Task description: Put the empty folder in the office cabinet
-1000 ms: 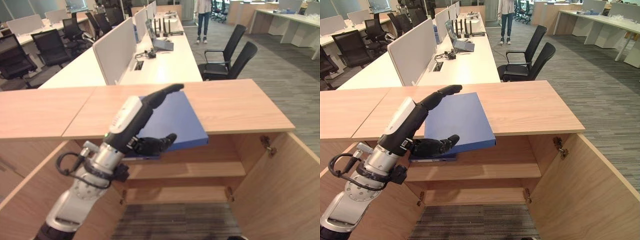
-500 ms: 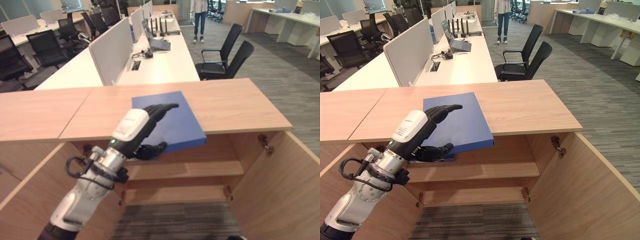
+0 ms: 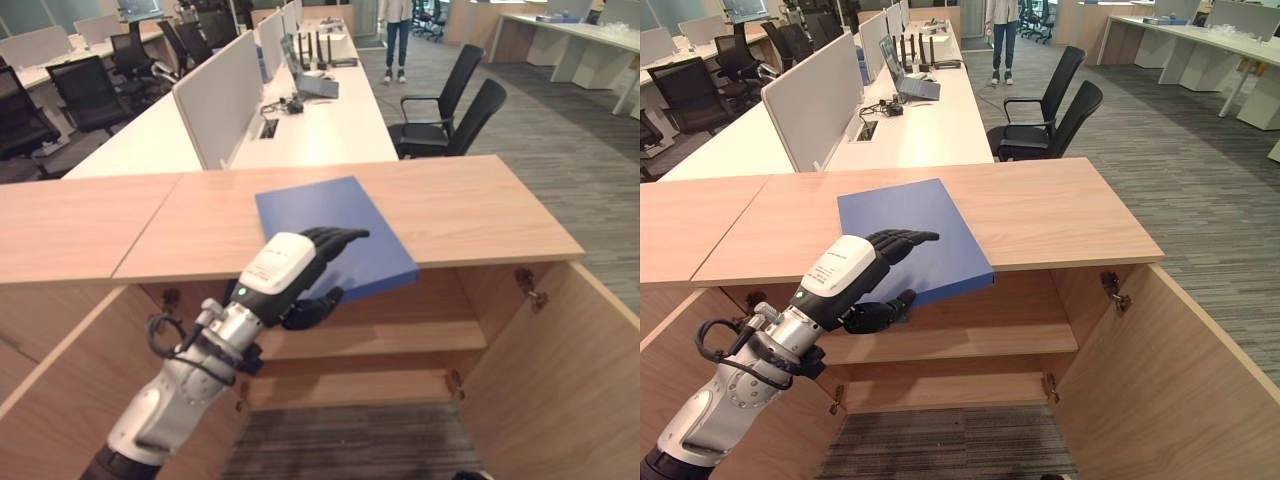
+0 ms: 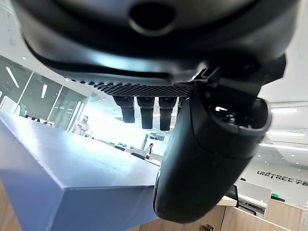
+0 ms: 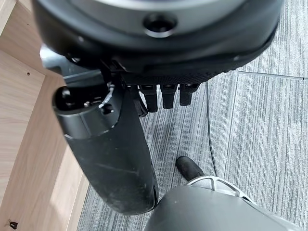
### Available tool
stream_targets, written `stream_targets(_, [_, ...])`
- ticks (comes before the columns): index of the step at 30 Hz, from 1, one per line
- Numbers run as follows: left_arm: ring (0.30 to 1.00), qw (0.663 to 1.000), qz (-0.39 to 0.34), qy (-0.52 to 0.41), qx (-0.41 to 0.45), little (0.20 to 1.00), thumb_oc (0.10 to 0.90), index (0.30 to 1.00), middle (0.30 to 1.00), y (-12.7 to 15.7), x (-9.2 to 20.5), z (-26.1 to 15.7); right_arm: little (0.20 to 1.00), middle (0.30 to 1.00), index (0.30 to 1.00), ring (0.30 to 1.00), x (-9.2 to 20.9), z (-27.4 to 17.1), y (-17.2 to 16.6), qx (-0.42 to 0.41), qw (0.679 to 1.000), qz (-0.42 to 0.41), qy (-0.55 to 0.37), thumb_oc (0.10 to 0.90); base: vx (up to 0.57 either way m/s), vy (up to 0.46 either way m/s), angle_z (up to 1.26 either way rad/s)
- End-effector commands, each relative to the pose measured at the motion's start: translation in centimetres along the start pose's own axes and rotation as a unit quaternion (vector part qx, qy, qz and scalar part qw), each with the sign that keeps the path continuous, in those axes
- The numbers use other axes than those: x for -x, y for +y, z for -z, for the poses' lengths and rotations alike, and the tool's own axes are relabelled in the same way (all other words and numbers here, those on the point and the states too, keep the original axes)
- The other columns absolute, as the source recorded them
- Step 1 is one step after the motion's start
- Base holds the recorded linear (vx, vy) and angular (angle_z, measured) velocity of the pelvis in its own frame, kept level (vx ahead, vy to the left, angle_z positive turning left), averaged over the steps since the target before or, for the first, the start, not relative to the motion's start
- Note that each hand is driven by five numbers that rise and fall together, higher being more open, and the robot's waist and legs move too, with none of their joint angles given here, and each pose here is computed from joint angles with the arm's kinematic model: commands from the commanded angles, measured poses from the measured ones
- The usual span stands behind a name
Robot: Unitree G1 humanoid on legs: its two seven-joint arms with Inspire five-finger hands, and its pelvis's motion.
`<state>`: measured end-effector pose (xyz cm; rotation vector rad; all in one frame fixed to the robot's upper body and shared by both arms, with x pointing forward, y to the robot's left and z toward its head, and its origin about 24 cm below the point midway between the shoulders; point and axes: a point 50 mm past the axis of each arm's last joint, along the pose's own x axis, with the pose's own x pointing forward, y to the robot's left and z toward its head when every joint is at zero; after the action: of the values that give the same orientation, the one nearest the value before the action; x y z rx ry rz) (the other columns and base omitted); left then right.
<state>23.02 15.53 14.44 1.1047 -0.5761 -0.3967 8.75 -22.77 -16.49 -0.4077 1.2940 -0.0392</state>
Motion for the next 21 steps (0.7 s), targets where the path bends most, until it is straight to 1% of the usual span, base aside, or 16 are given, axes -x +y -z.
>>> stream_targets(1, [0.900, 0.996, -0.064, -0.060, -0.007, 0.900, 0.800, 0.900, 0.900, 2.3, -0.8, -1.9, 0.900, 0.900, 0.900, 0.900, -0.1, -1.9, -0.6, 0.019, 0.999, 0.008, -0.029, 0.800, 0.00, 0.000, 0.00])
stream_targets(7, [0.900, 0.992, -0.109, -0.052, -0.036, 0.900, 0.800, 0.900, 0.900, 3.5, -0.8, -1.6, 0.900, 0.900, 0.900, 0.900, -0.1, -2.2, -0.7, 0.013, 0.999, 0.011, -0.035, 0.800, 0.00, 0.000, 0.00])
stream_targets(13, [0.900, 0.987, -0.135, -0.056, -0.060, 0.900, 0.800, 0.900, 0.900, 4.3, -1.1, -1.6, 0.900, 0.900, 0.900, 0.900, -0.1, -2.3, -0.7, 0.010, 0.999, 0.014, -0.035, 0.800, 0.00, 0.002, -0.03])
stream_targets(19, [0.900, 0.974, -0.186, -0.071, -0.112, 0.900, 0.800, 0.900, 0.900, 6.3, -2.5, -1.8, 0.900, 0.900, 0.900, 0.900, -0.2, -2.6, -1.0, 0.007, 0.999, 0.019, -0.037, 0.800, 0.00, 0.001, -0.01])
stream_targets(20, [0.900, 0.964, -0.212, -0.082, -0.138, 0.900, 0.800, 0.900, 0.900, 7.4, -3.6, -2.0, 0.900, 0.900, 0.900, 0.900, -0.2, -2.9, -1.1, 0.007, 0.999, 0.020, -0.041, 0.800, 0.00, 0.000, 0.00])
stream_targets(21, [0.900, 0.961, -0.219, -0.086, -0.144, 0.900, 0.800, 0.900, 0.900, 7.7, -3.9, -2.1, 0.900, 0.900, 0.900, 0.900, -0.2, -2.9, -1.2, 0.007, 0.999, 0.020, -0.042, 0.800, 0.00, 0.000, 0.00])
